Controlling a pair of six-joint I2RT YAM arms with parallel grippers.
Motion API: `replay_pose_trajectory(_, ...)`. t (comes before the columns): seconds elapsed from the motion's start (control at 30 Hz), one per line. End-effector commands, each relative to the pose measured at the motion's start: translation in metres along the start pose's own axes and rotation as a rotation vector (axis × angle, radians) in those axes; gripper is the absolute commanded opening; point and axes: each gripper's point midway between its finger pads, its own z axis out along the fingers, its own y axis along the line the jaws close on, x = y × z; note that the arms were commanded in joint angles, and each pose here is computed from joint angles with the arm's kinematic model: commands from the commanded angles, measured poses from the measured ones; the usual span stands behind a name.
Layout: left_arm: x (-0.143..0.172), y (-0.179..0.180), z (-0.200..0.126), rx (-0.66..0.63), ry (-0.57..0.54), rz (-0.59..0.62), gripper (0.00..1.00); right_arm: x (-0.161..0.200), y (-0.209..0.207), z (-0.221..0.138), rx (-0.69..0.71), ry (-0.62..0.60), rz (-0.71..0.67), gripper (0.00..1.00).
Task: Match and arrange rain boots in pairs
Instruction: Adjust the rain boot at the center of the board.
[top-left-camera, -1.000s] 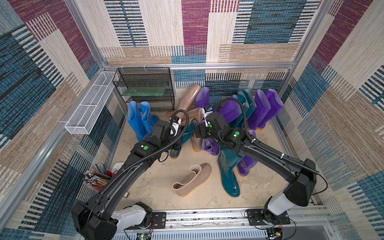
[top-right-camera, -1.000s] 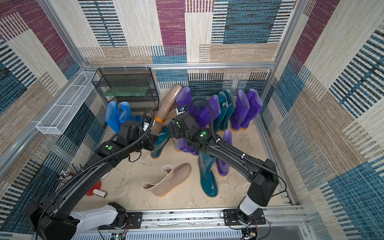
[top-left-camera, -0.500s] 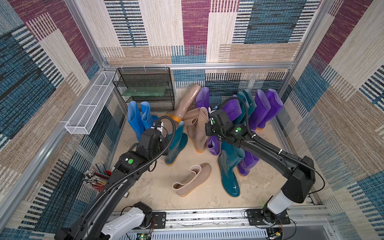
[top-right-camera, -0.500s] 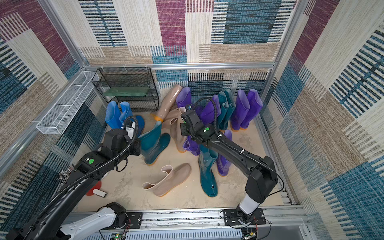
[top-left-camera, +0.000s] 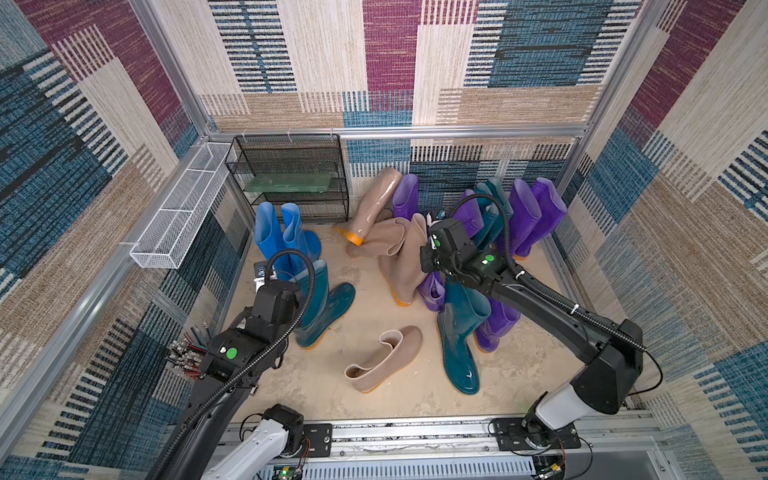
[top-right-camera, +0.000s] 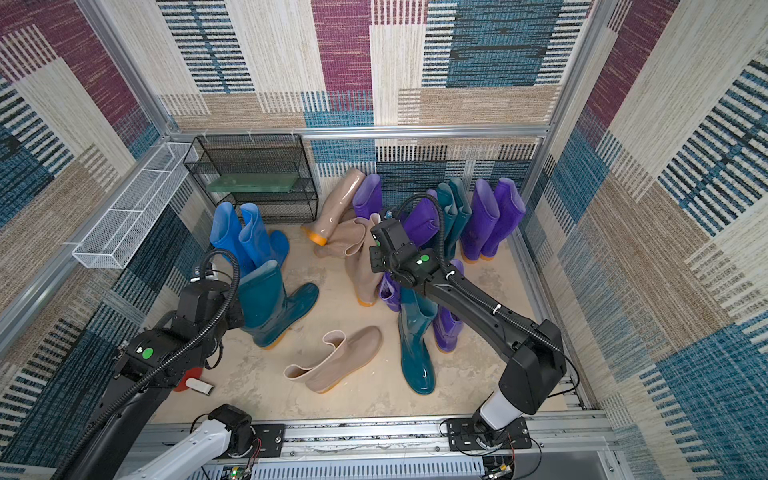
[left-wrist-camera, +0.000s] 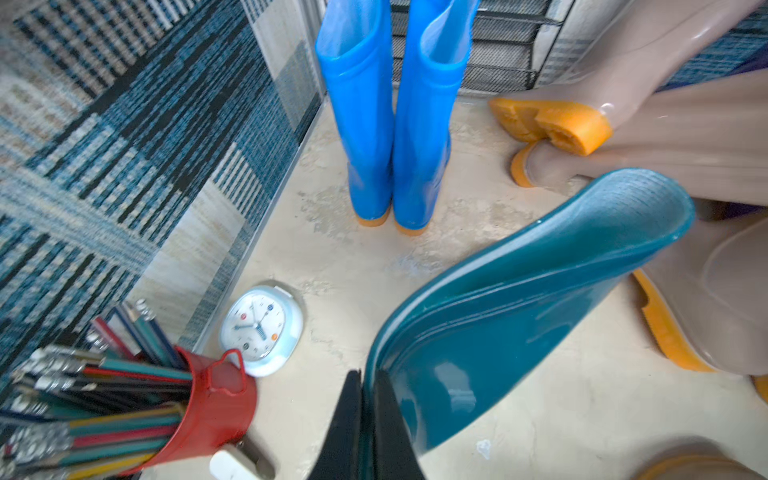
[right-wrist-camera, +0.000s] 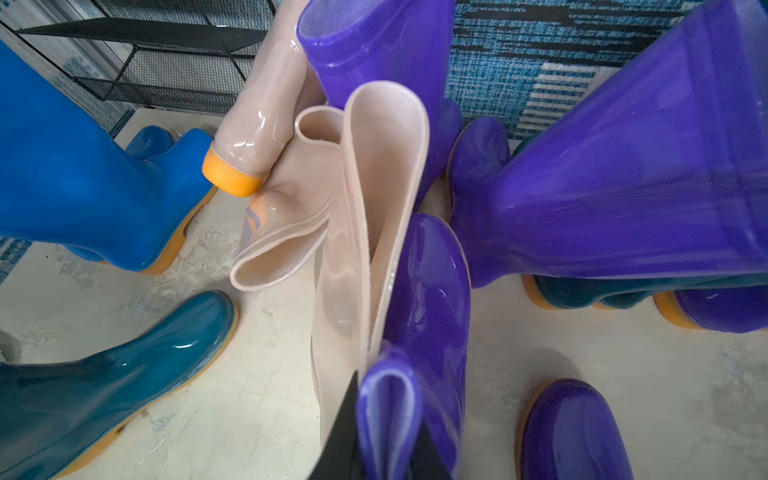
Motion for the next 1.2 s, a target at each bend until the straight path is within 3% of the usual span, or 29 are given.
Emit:
replay_pose_trajectory(0.0,0.01,0.02,-0.004,-0.076,0.025,-0.066,0.0,-0.014,-0.008,-0.007,0.037,-0.063,0.02,0.02)
replay_pose_trajectory(0.33,0.027,0.043,-0.023,-0.116,0.085,-0.141,0.0,-0.013,-0.012,-0.007,0.058,-0.061,0.019,0.07)
replay_pose_trajectory(0.4,0.031,0.044,-0.025,-0.105,0.088,-0.151,0.0,-0.018,-0.012,-0.009,0.056,-0.07,0.017,0.21)
replay_pose_trajectory(0.5,0.033,0.032,-0.015,-0.073,0.1,-0.128,0.0,-0.027,-0.008,-0.013,0.039,-0.078,0.005,0.25)
replay_pose_trajectory(0.57,0.029,0.022,-0.01,-0.054,0.114,-0.118,0.0,-0.03,-0.002,-0.014,0.016,-0.075,0.006,0.38)
replay_pose_trajectory(0.67,0.021,0.009,-0.007,0.008,0.092,-0.128,0.0,-0.021,-0.003,-0.012,0.025,-0.056,-0.003,0.44)
replay_pose_trajectory(0.73,0.019,0.001,-0.008,0.052,0.088,-0.131,0.0,-0.012,-0.008,-0.009,0.047,-0.048,-0.001,0.6)
replay_pose_trajectory(0.8,0.022,-0.004,-0.007,0.074,0.111,-0.114,0.0,-0.005,-0.011,-0.008,0.058,-0.045,0.005,0.7)
replay_pose_trajectory(1.0,0.025,-0.002,-0.018,0.106,0.13,-0.082,0.0,0.004,-0.022,-0.017,0.083,-0.057,0.046,0.81)
replay_pose_trajectory(1.03,0.026,-0.002,-0.018,0.104,0.137,-0.078,0.1,0.004,-0.025,-0.02,0.082,-0.064,0.053,0.83)
replay_pose_trajectory(1.1,0.026,-0.002,-0.019,0.109,0.146,-0.082,0.21,0.004,-0.031,-0.026,0.086,-0.076,0.067,0.87)
replay_pose_trajectory(1.17,0.026,-0.003,-0.021,0.117,0.152,-0.099,0.41,0.0,-0.035,-0.034,0.08,-0.094,0.078,0.89)
